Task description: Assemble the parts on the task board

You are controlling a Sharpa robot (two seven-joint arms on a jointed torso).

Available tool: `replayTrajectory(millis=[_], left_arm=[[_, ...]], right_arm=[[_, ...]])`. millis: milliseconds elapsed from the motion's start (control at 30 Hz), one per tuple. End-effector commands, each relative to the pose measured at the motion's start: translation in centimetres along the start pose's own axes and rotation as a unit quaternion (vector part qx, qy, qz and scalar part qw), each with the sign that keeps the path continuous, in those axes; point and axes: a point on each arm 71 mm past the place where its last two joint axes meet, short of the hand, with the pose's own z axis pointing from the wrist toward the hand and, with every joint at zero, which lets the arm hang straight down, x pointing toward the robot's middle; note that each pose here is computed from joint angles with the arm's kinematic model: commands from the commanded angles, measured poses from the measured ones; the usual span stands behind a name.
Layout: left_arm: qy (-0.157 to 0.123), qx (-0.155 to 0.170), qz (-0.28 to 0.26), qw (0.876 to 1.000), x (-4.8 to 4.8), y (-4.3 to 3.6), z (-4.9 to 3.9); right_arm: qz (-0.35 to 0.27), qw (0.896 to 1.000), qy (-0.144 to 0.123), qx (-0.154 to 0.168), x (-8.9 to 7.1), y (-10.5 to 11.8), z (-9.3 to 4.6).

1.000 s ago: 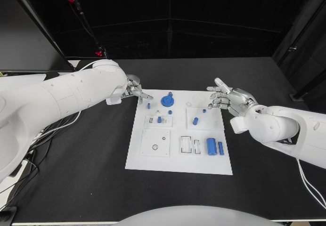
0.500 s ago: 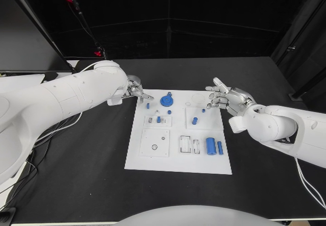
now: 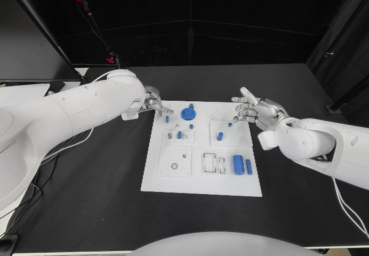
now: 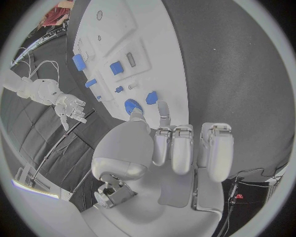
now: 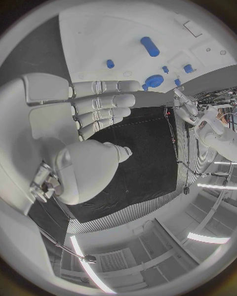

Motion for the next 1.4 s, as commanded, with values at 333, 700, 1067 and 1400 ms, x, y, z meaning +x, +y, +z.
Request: replayTrajectory(millis=[333,700,1067,1400], left_arm=[[0.02,-0.01,0.007,1.0,0.67,-0.31,0.2],[0.025,-0.008,0.009,1.0,1.01,-0.5,0.25],[0.027,-0.001,0.009,1.0,1.09,-0.77,0.3],[0.032,-0.001,0.01,0.999,1.14,-0.69,0.3]], right_arm=[[0.002,1.0,0.008,-0.007,0.3,0.1,0.1],[0.002,1.0,0.008,-0.006,0.3,0.1,0.1],[0.002,1.0,0.008,-0.004,0.4,0.1,0.1],[0.002,1.0,0.008,-0.003,0.5,0.1,0.1]])
